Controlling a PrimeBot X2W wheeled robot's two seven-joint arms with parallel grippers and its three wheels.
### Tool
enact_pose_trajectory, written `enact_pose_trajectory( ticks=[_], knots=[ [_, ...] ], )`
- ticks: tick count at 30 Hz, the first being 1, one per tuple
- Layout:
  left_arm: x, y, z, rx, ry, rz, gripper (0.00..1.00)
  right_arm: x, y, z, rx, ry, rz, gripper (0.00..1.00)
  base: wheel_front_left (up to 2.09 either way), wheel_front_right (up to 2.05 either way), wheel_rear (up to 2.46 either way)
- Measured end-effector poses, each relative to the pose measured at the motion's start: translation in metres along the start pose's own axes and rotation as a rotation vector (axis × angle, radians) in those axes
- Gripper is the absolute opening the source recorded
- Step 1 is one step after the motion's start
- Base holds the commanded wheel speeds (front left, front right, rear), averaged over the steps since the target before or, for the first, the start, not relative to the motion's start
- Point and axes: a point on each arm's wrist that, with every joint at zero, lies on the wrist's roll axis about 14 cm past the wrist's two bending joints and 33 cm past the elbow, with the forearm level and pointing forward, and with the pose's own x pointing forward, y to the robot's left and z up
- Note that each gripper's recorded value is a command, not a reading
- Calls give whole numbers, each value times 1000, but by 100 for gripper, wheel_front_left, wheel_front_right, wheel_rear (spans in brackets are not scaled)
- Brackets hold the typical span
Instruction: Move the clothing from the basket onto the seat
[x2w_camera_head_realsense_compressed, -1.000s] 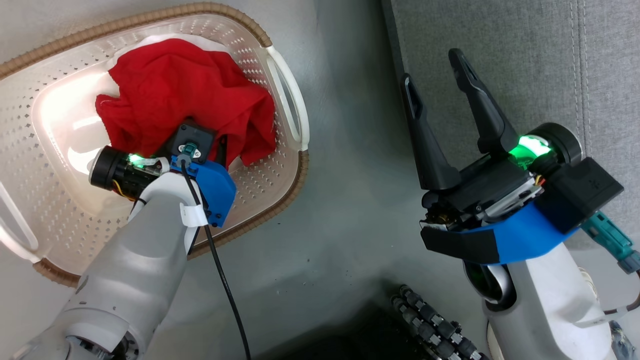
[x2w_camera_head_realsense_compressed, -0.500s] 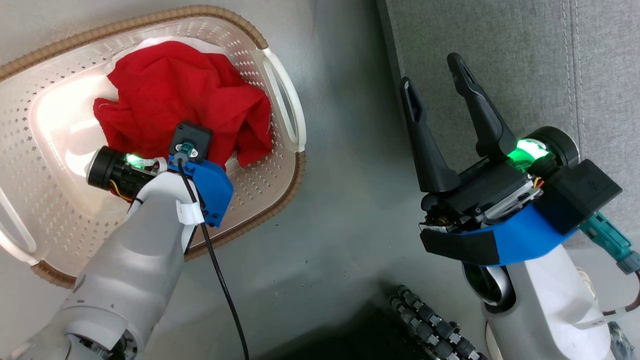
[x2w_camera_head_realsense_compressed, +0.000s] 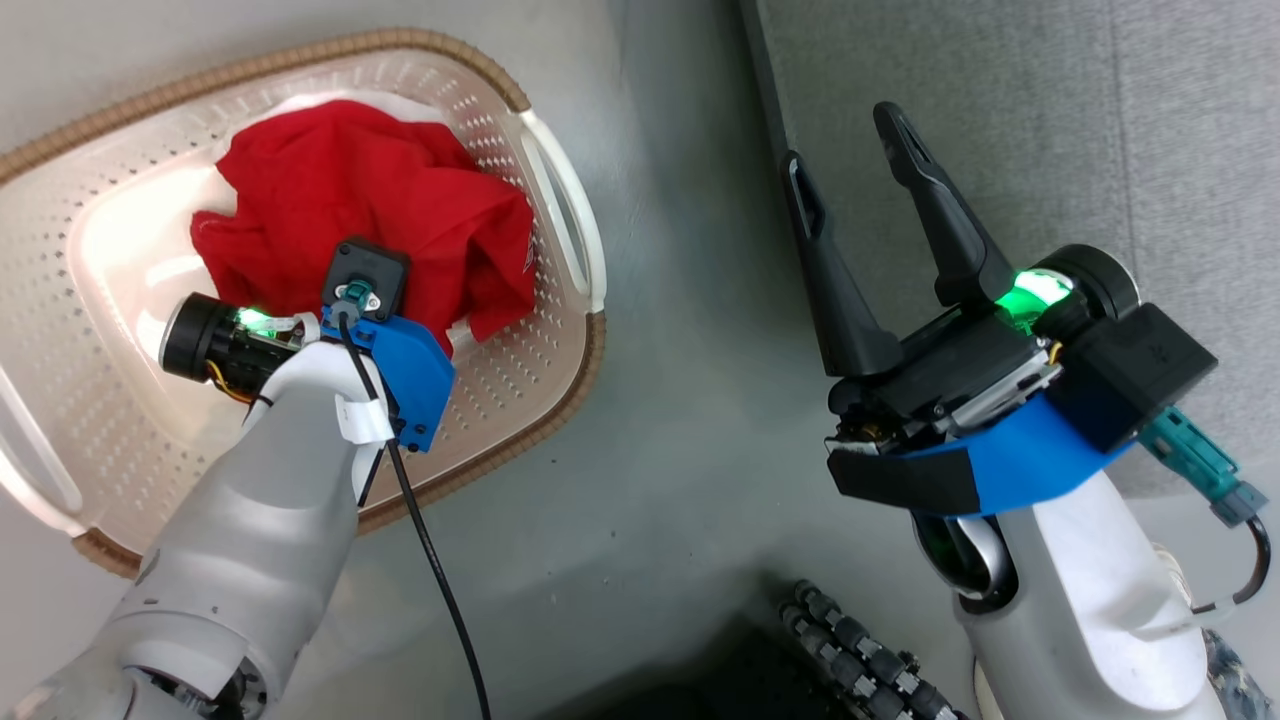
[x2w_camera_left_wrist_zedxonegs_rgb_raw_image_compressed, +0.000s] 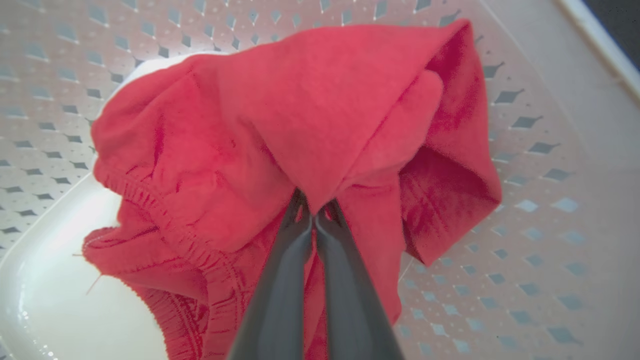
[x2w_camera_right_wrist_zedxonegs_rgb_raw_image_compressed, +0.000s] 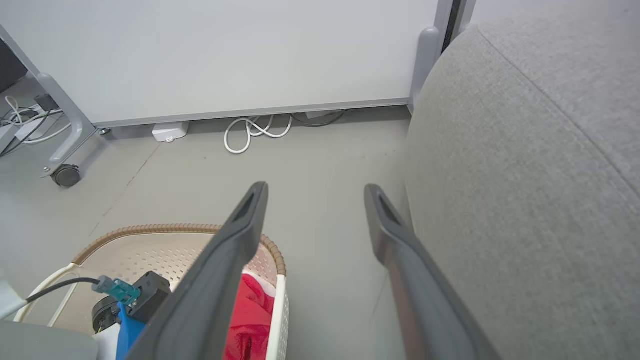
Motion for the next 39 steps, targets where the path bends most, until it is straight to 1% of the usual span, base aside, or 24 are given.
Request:
enact_pose_trajectory(
  ticks=[7,11,13,16,21,26,33,39],
  knots=[
    [-21,-2,25,11,-47,23,0,-2,-3,22,-36,-35,-6,100,0,0,0],
    [-40,-2,45,23,-89,39,0,-3,4,37,-43,-59,9,100,0,0,0],
    [-52,-6,49,19,-103,44,0,-7,8,46,-45,-69,15,100,0,0,0],
    [-71,-12,67,16,-151,44,0,-13,13,59,-48,-85,30,100,0,0,0],
    [-107,-24,95,19,-242,49,0,-29,22,80,-53,-104,50,100,0,0,0],
    [-147,-40,121,30,-344,52,0,-50,33,100,-34,-128,75,100,0,0,0],
    [-207,-61,160,84,-508,73,0,-76,52,129,-23,-177,118,100,0,0,0],
    [-258,-71,182,132,-636,119,0,-97,67,137,-12,-189,148,100,0,0,0]
  ],
)
